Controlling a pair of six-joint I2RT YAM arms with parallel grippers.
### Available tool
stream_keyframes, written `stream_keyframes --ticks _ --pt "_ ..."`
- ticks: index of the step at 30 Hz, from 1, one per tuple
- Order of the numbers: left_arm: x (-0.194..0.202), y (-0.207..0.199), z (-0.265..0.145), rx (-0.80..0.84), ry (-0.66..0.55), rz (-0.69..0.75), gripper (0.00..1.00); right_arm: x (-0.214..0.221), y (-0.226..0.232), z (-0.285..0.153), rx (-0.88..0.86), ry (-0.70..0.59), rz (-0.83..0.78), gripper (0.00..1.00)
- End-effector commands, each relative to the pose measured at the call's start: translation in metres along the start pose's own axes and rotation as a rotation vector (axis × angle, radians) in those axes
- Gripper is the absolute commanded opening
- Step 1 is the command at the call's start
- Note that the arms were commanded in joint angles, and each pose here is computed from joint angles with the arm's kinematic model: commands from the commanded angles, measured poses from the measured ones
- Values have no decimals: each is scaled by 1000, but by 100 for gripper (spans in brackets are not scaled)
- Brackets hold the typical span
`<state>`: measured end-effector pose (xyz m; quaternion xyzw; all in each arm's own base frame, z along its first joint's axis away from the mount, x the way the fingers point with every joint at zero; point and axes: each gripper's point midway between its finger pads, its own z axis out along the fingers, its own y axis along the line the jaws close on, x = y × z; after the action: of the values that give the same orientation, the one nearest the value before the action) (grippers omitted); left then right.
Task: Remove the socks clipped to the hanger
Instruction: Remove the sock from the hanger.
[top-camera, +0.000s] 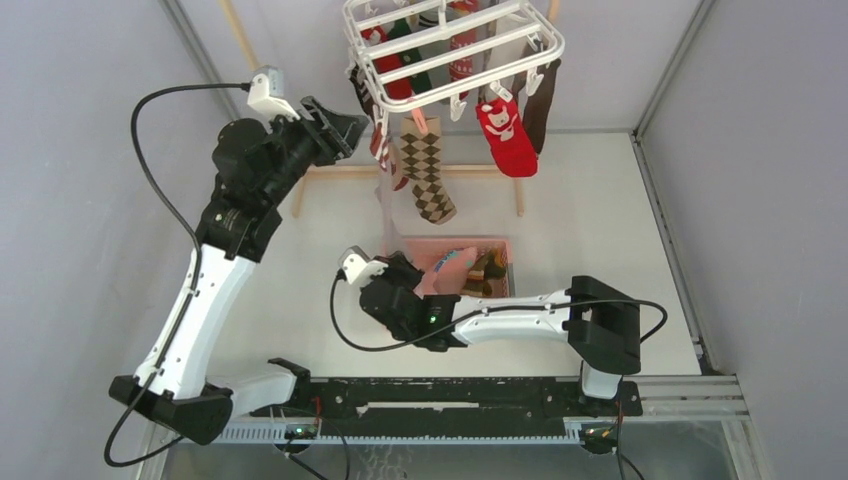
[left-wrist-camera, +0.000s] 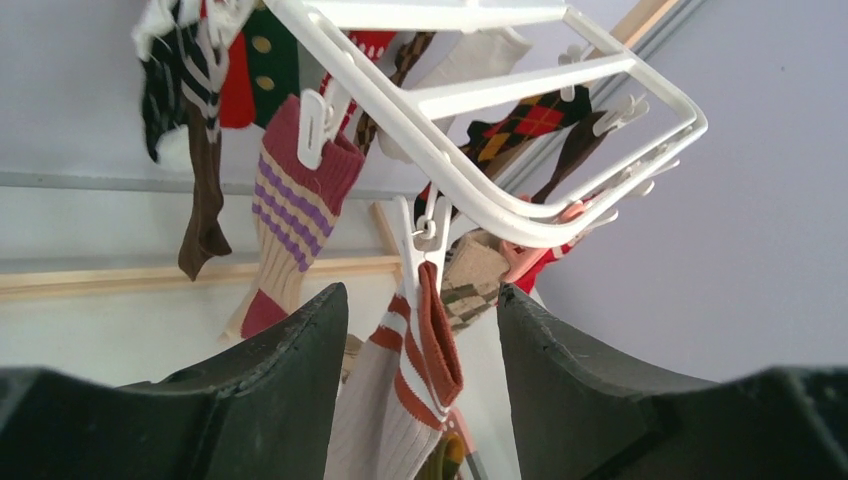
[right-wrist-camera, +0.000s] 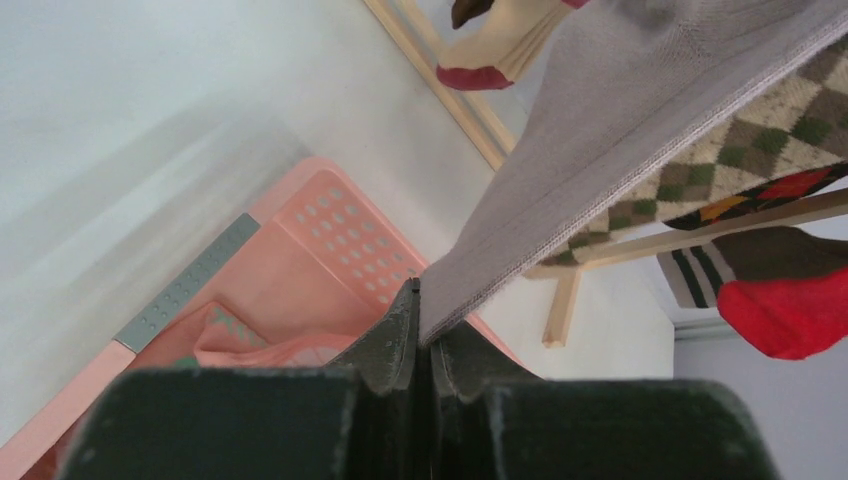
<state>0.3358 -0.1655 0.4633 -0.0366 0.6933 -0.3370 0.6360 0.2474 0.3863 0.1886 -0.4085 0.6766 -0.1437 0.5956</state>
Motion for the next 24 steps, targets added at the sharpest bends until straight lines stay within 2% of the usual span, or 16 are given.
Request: stream_keyframes --ticks 1,7,24 --pt "-2 -17 5 67 48 1 60 -19 -14 0 24 -30 42 9" --pt "10 -11 17 36 114 14 60 -20 -12 6 19 -25 40 9" --pt "9 -11 39 2 120 25 60 -20 -8 13 1 -20 46 8"
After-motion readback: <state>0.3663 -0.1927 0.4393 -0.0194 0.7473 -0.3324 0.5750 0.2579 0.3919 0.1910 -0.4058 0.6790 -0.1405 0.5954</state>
